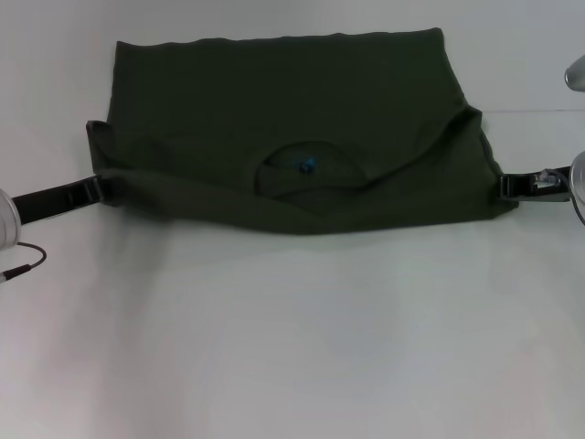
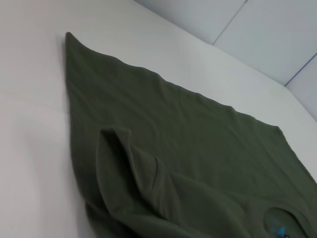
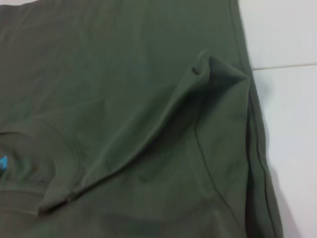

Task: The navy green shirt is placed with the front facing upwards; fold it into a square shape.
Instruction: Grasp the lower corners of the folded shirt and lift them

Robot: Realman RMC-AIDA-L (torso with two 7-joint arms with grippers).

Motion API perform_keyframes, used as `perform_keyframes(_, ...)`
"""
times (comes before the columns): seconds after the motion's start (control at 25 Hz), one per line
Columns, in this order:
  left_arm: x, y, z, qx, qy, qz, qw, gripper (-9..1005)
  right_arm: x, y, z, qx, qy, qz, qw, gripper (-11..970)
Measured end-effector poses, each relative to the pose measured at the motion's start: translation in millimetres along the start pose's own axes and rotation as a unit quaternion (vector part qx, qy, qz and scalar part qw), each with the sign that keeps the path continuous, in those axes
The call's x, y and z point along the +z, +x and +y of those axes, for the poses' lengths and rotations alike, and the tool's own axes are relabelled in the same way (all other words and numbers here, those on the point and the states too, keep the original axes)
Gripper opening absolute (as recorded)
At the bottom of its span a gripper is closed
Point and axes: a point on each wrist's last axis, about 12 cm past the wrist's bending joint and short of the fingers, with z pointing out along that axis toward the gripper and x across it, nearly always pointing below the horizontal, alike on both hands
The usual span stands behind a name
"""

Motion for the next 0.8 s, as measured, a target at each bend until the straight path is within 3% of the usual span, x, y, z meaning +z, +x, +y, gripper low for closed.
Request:
perform_keyframes(0.2,-5,1,-4.7,-0.001,0.03,0.019,0.999,43,-11,-1,-0.8,0.001,-0.023,0.01,1.0,39)
perform_keyframes(0.44,-34,-1,-7.0,-0.004,0.073,0.081,0.994,43,-47,12,-8.0,0.02,-0.083,0.064,0.994,38)
perform_keyframes(0.8,-88,8,-6.5,-0.014,0.122,0.223,0.967,42,-98,56,-36.6,0.049,-0.164,0.171,0.97,39)
